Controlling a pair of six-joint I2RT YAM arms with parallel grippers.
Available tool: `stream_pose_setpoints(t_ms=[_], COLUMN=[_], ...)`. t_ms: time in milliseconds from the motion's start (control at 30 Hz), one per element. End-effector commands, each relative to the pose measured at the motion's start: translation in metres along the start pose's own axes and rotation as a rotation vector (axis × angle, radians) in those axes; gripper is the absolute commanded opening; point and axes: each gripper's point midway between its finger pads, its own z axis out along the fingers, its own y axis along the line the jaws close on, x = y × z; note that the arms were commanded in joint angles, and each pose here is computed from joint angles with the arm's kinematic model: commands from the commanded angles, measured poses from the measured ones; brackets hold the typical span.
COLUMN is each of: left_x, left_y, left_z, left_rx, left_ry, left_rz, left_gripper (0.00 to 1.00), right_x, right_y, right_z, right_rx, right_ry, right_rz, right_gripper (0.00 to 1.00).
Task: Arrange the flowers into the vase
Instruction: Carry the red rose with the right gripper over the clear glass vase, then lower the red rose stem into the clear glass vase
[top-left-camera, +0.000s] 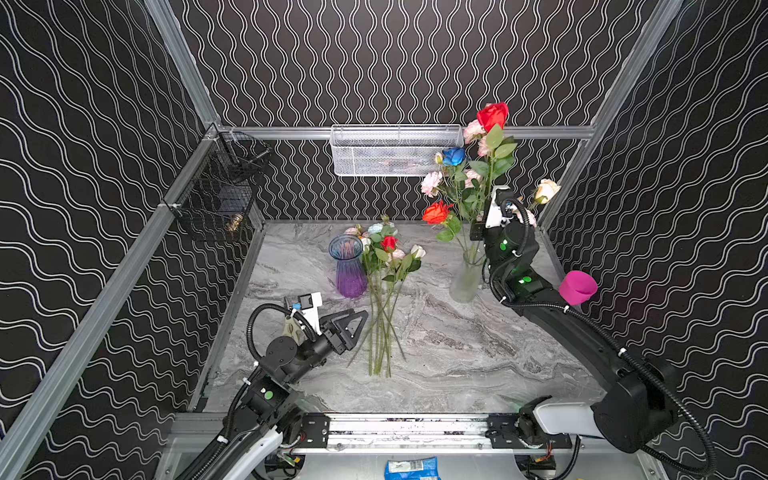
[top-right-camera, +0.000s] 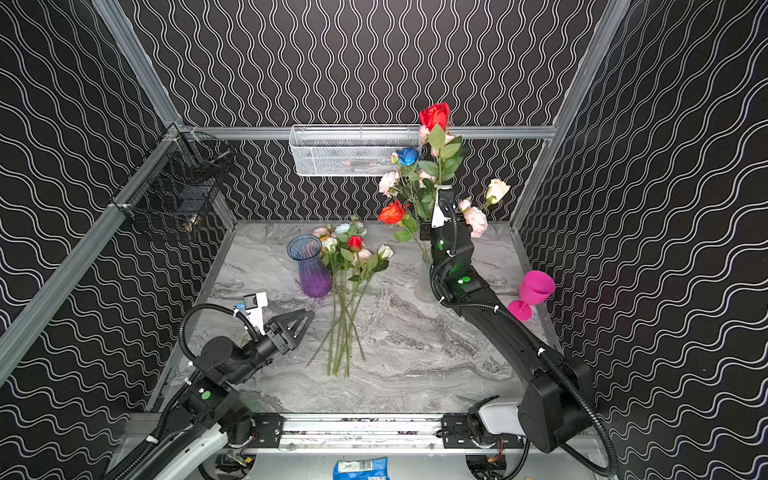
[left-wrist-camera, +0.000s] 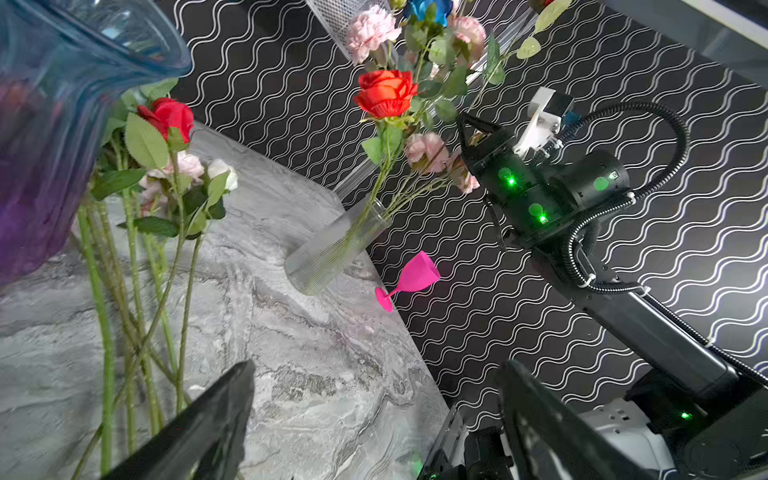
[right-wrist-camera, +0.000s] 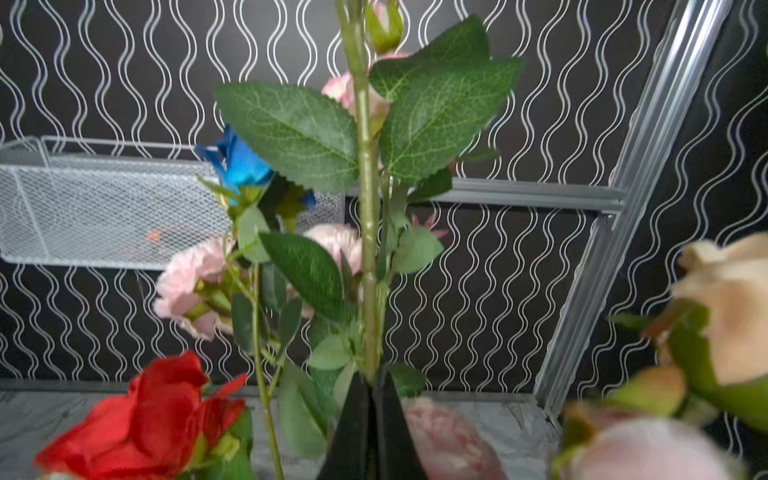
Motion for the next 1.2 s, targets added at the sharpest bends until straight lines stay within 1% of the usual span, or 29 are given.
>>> stream_pose_setpoints(t_ms=[0, 33, 67, 200, 300, 467, 533, 633, 767, 900, 967, 1000, 1033, 1100, 1167], left_x=[0.001, 0.002, 0.003, 0.003, 0.003, 0.004, 0.005, 0.007, 0.010, 0.014, 0.016, 0.017, 0.017, 0.016, 0.015], left_y=[0.002, 0.003, 0.004, 0.004, 0.003, 0.004, 0.005, 0.006, 0.010, 0.021, 0.026, 0.028, 0.030, 0.032, 0.033], left_z=[-0.002, -0.003, -0.003, -0.006, -0.007, -0.007, -0.006, -0.006, -0.006, -0.010, -0.012, -0.013, -0.013, -0.014, -0.015], left_rx=[-0.018, -0.020, -0.023, -0.026, -0.028, -0.026, -0.026, -0.027, -0.052, -0.118, -0.141, -0.150, -0.159, -0.171, -0.178], left_ry=[0.007, 0.008, 0.008, 0.010, 0.015, 0.014, 0.018, 0.024, 0.043, 0.065, 0.071, 0.071, 0.070, 0.061, 0.060], left_rz=[0.015, 0.010, 0.008, 0.008, 0.017, 0.015, 0.013, 0.011, 0.012, 0.016, 0.021, 0.020, 0.018, 0.015, 0.016], left_gripper=[0.94, 0.94, 0.94, 0.94, 0.94, 0.94, 0.94, 0.94, 0.94, 0.94, 0.94, 0.94, 0.94, 0.94, 0.94], right_x=[0.012, 0.016, 0.017, 0.007, -0.005, -0.026, -0.029, -0.026, 0.000, 0.044, 0.061, 0.067, 0.075, 0.088, 0.105], right_y=[0.002, 0.001, 0.001, -0.008, -0.015, -0.013, -0.015, -0.021, -0.029, -0.037, -0.042, -0.041, -0.051, -0.056, -0.059], right_z=[0.001, 0.002, 0.001, -0.007, -0.017, -0.036, -0.042, -0.053, -0.072, -0.090, -0.099, -0.104, -0.106, -0.112, -0.116], right_rx=[-0.004, 0.003, 0.005, 0.029, 0.038, 0.025, 0.034, 0.046, 0.067, 0.102, 0.111, 0.105, 0.126, 0.138, 0.129], right_ry=[0.037, 0.056, 0.064, 0.054, 0.045, 0.017, 0.029, 0.070, 0.186, 0.366, 0.431, 0.453, 0.470, 0.521, 0.581], right_rz=[0.043, 0.046, 0.048, 0.086, 0.113, 0.149, 0.169, 0.251, 0.357, 0.414, 0.442, 0.456, 0.476, 0.510, 0.555], right_gripper=[0.03, 0.17, 0.25, 0.36, 0.37, 0.38, 0.38, 0.39, 0.39, 0.33, 0.32, 0.32, 0.32, 0.32, 0.37])
